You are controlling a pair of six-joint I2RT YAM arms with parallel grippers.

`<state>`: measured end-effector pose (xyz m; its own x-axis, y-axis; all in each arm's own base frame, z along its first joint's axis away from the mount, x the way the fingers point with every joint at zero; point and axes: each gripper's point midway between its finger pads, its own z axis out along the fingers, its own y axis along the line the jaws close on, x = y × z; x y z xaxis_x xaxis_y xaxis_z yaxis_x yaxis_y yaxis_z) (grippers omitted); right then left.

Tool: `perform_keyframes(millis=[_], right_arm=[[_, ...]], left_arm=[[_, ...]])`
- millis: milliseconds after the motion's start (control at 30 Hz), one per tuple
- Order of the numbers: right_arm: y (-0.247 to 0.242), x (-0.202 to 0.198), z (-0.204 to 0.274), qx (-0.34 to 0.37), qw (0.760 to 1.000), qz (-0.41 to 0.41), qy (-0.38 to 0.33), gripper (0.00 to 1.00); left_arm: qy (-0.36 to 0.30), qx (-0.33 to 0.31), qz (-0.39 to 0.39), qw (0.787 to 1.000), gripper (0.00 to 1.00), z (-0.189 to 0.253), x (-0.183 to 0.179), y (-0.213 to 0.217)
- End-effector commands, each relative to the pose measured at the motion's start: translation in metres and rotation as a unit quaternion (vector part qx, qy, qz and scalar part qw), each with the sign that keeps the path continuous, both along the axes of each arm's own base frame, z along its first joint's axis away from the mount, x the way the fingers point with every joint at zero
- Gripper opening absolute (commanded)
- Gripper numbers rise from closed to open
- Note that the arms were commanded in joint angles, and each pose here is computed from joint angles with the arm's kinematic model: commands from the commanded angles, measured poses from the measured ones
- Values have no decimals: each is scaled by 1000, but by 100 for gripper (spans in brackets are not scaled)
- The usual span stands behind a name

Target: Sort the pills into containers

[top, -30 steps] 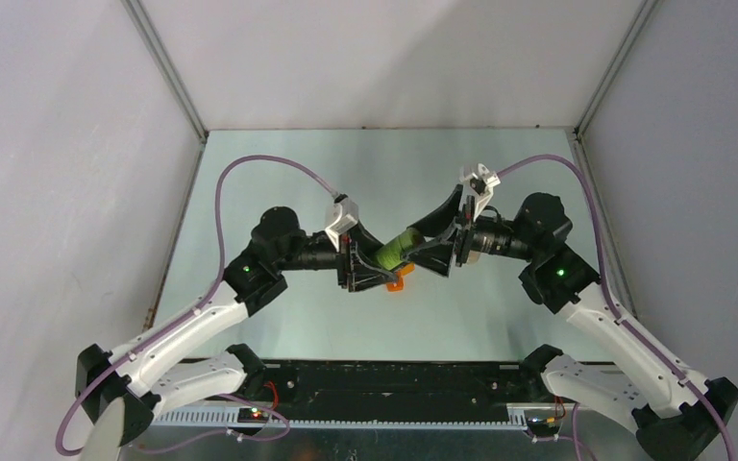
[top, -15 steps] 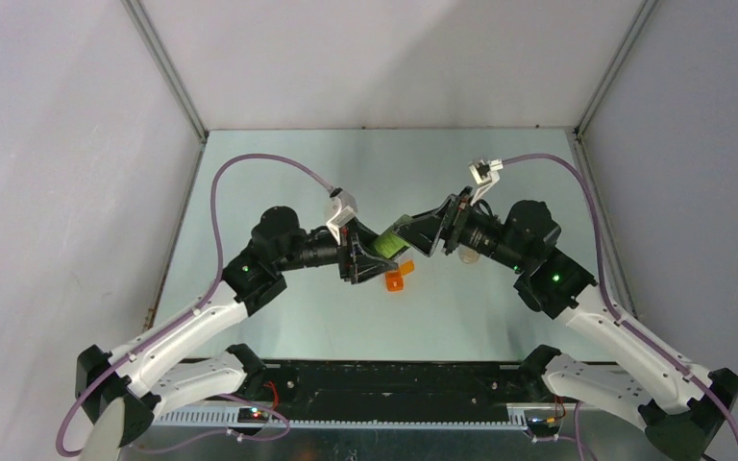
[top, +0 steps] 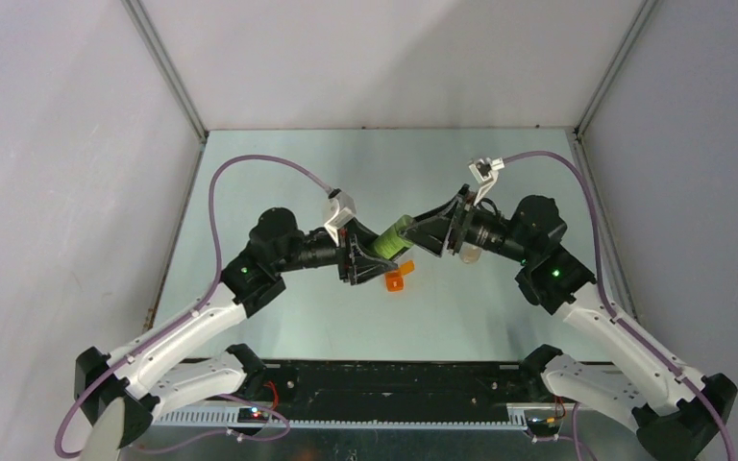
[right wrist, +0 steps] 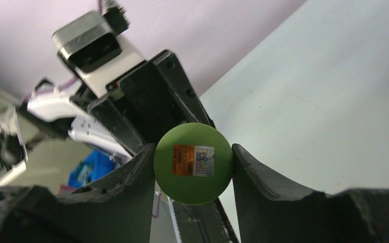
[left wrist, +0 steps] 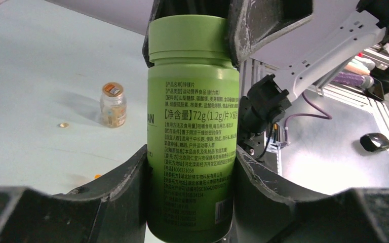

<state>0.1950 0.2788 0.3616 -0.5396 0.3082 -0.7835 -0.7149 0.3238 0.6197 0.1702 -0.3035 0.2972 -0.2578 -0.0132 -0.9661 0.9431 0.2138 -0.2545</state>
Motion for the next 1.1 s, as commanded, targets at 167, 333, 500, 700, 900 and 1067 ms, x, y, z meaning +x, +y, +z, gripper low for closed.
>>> perform_keyframes(millis=[167, 333, 500, 700, 900, 1067], right_arm=[[-25, -47, 28, -23, 944, 162, -286, 8], [-28, -57, 30, -29, 924, 176, -339, 5], [-30, -36, 42, -20, 942, 109, -318, 3], [-52, 16, 28, -45, 975, -57, -210, 5], [-70, 35, 0, -87, 977, -131, -141, 7], [-76, 40, -14, -106, 976, -150, -118, 7]], left_arm=[[-22, -8, -99, 995, 0, 5, -37, 3], [-25, -14, -136, 990, 0, 7, -50, 3], [-22, -5, -101, 995, 0, 2, -37, 3], [-47, 56, 35, 997, 0, -26, 15, 11], [-71, 179, 107, 976, 0, -92, 52, 23], [-52, 289, 104, 950, 0, -153, 58, 30]])
